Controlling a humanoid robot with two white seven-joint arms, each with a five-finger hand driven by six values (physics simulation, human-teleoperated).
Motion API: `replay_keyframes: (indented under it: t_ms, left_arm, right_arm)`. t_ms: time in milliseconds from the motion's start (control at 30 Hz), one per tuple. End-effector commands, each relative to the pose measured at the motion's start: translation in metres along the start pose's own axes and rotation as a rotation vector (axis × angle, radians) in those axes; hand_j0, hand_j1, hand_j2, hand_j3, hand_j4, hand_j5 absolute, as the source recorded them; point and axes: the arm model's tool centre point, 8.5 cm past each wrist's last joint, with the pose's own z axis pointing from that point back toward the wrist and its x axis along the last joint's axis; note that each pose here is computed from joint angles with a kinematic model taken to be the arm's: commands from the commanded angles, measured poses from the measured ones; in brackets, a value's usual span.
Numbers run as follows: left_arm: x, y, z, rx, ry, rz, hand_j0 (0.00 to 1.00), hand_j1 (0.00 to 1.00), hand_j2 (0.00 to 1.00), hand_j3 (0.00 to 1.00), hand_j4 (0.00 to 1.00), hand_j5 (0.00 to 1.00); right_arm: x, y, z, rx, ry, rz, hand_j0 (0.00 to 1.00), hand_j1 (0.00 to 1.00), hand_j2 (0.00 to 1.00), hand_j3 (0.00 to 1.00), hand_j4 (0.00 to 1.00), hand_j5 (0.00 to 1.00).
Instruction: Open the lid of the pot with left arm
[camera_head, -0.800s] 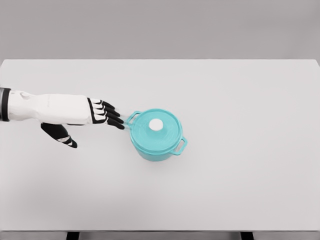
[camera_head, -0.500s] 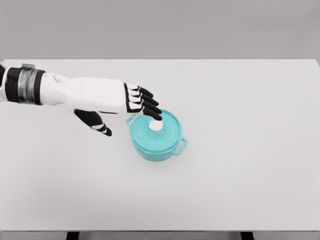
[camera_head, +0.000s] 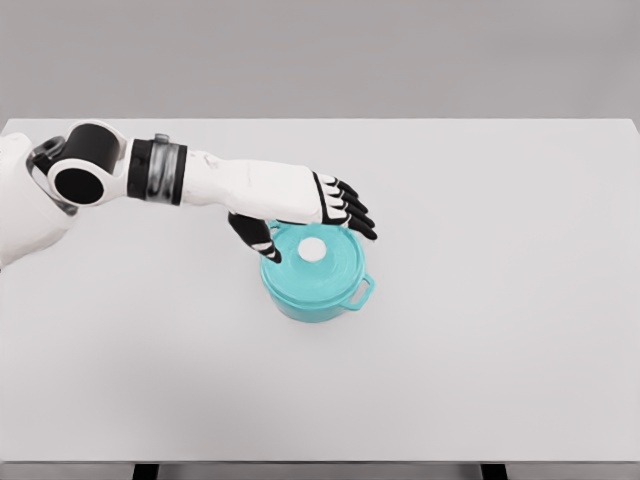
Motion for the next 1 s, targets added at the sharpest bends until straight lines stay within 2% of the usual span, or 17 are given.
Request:
replay_keyframes:
  t_ms: [0, 167, 400, 567, 767, 833, 967]
  left_arm:
    - [-0.011, -0.001, -0.001, 0.009, 0.025, 0.023, 1.0, 1.0, 1.0, 1.0, 1.0, 1.0]
    - [-0.034, -0.014, -0.001, -0.033, 0.106, 0.023, 1.0, 1.0, 1.0, 1.0, 1.0, 1.0]
    - [-0.026, -0.026, -0.02, -0.033, 0.059, 0.047, 1.0, 1.0, 1.0, 1.0, 1.0, 1.0]
    - [-0.029, -0.034, -0.02, -0.058, 0.081, 0.037, 1.0, 1.0, 1.0, 1.0, 1.0, 1.0]
    - [-0.03, -0.033, -0.017, -0.053, 0.088, 0.038, 0.99, 0.99, 0.99, 0.99, 0.99, 0.99]
    - [-0.03, -0.035, -0.018, -0.054, 0.086, 0.04, 0.79, 0.79, 0.79, 0.79, 0.79, 0.79]
    - [-0.028, -0.039, -0.02, -0.056, 0.079, 0.045, 0.72, 0.72, 0.72, 0.72, 0.72, 0.72]
  right_arm:
    - [0.0, 0.0, 0.0, 0.0, 0.0, 0.0, 1.0, 1.0, 1.0, 1.0, 1.0, 1.0]
    - [0.0, 0.0, 0.0, 0.0, 0.0, 0.0, 1.0, 1.0, 1.0, 1.0, 1.0, 1.0]
    - [0.0, 0.0, 0.0, 0.0, -0.001, -0.001, 1.0, 1.0, 1.0, 1.0, 1.0, 1.0]
    - [0.0, 0.0, 0.0, 0.0, 0.0, 0.0, 1.0, 1.0, 1.0, 1.0, 1.0, 1.0]
    - [0.0, 0.0, 0.0, 0.0, 0.0, 0.0, 1.0, 1.0, 1.0, 1.0, 1.0, 1.0]
    - [0.0, 0.0, 0.0, 0.0, 0.0, 0.0, 1.0, 1.0, 1.0, 1.0, 1.0, 1.0]
    - [0.0, 0.0, 0.0, 0.0, 0.0, 0.0, 1.0, 1.0, 1.0, 1.0, 1.0, 1.0]
